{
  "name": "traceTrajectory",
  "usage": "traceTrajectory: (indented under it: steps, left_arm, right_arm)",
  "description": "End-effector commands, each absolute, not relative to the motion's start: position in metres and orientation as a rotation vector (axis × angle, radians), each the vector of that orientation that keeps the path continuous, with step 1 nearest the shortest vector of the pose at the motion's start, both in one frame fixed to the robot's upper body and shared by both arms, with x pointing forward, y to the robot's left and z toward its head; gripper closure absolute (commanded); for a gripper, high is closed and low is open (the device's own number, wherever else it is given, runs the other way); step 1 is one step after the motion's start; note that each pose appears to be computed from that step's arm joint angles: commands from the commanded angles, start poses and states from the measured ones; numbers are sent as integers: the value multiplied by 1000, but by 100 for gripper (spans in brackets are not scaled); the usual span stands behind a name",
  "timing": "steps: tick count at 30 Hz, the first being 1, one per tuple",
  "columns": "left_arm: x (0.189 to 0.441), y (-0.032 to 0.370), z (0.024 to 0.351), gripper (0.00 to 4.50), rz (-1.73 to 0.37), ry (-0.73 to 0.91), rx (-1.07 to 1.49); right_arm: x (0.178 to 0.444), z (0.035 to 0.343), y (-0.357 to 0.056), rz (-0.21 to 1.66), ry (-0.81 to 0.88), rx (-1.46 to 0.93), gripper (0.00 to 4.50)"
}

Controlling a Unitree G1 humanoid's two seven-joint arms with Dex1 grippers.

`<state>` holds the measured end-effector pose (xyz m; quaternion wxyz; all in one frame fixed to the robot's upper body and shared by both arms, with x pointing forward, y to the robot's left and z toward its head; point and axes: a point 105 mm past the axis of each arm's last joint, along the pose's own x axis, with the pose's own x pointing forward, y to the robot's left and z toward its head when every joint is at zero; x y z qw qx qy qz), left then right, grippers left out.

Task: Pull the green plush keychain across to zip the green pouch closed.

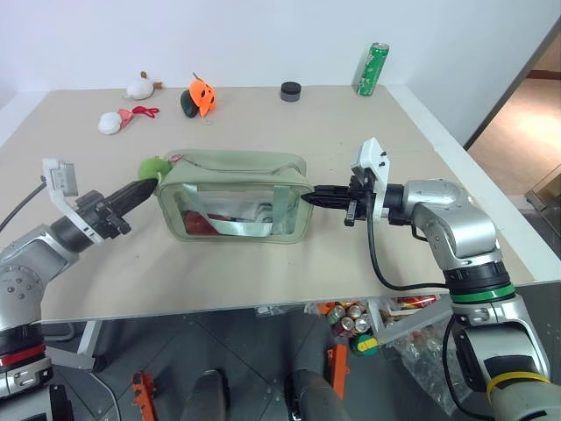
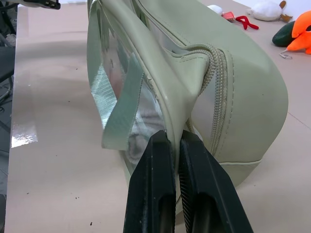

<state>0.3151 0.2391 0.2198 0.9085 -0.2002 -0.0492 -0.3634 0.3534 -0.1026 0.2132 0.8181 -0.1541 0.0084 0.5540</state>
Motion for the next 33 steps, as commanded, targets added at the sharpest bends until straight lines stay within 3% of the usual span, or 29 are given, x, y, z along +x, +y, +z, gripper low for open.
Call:
traceTrajectory:
  steps: [1,8,12,15,23,33]
  left_arm:
    - [309,244,243,442,-761,-189,-389]
    - [315,224,261,442,-822,-218,-331]
    - [318,181,276,442,-958,-204,-175]
    - [319,148,274,442,-1062,-157,8]
    - [327,133,265,442,-1126,-95,135]
    - [329,139,273,113,-1117,-104,99]
  right_arm:
    - [351,224,-106,1169,-23,-366,450]
    - [352,225,-105,1172,-23,-372,450]
    - [352,225,-104,1177,-24,-372,450]
    - [352,227,-103,1178,-28,-374,450]
    - [350,226,-106,1163,-28,-371,450]
    - [349,225,-108,1150,-27,-368,450]
